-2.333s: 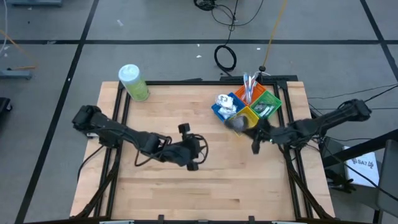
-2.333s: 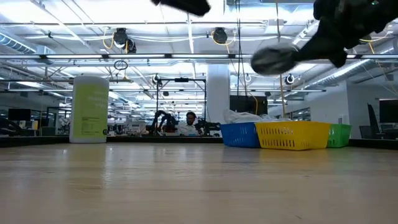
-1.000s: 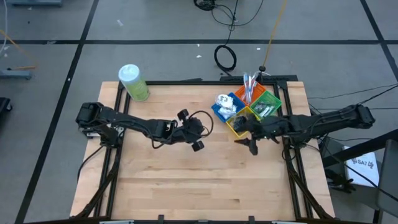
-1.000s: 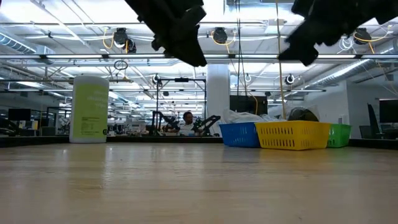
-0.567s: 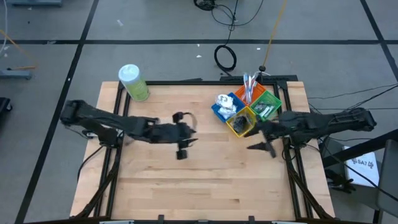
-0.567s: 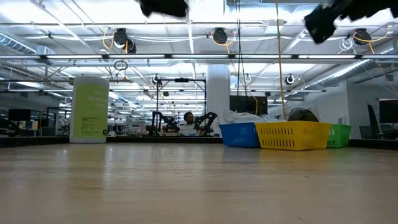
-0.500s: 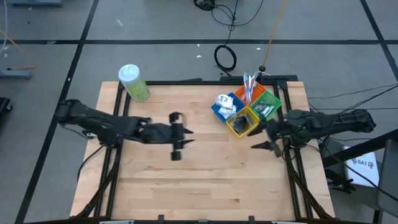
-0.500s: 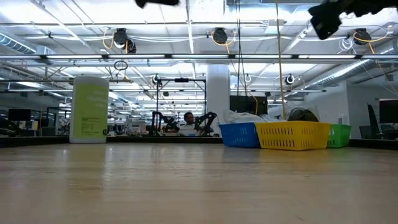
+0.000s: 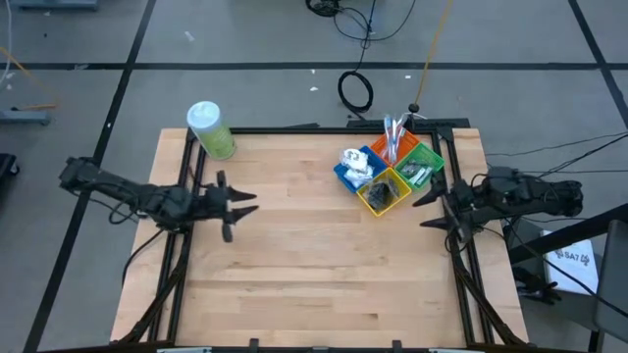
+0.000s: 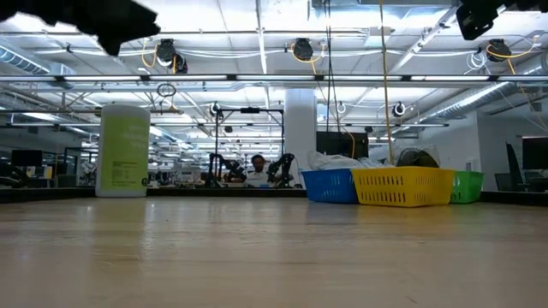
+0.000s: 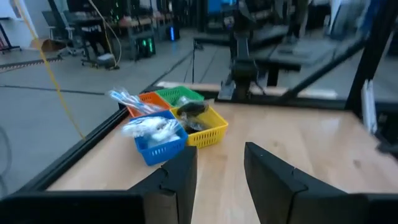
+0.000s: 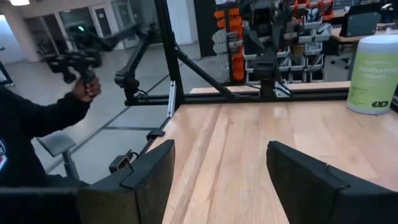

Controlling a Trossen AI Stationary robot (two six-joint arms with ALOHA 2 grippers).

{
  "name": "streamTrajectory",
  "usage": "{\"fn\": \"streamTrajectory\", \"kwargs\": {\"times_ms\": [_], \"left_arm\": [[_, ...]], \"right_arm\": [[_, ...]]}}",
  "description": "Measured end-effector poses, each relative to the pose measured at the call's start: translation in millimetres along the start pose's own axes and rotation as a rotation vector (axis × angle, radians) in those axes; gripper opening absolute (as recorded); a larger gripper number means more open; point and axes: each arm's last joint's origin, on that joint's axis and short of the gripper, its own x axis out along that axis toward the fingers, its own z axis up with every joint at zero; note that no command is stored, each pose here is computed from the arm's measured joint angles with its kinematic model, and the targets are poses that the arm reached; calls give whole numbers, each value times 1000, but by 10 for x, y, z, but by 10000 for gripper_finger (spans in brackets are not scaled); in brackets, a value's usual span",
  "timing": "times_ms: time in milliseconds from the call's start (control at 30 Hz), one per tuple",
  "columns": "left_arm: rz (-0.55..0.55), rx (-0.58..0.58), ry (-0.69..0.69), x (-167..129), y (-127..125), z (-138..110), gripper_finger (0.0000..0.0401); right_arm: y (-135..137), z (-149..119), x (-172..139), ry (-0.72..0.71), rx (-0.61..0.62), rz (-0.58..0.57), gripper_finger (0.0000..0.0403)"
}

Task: Pick & Place Travel size toiletries
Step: Return to Home Position

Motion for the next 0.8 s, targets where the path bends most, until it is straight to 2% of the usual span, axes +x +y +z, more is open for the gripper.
{"fn": "streamTrajectory", "kwargs": {"times_ms": [100, 267, 433, 800], "left_arm": [[-3, -64, -45, -146, 89, -212, 133], [-2, -88, -81, -300, 193, -515, 133], [-13, -122, -174, -431, 284, -616, 133], [-24, -118, -163, -447, 317, -944, 133]], "right_arm": [[4, 1, -18, -11, -2, 3, 242], [-12, -84, 13, -4, 6, 7, 242], [-12, -113, -8, -21, 31, 11, 243], [-2, -119, -66, -36, -31, 13, 242]]}}
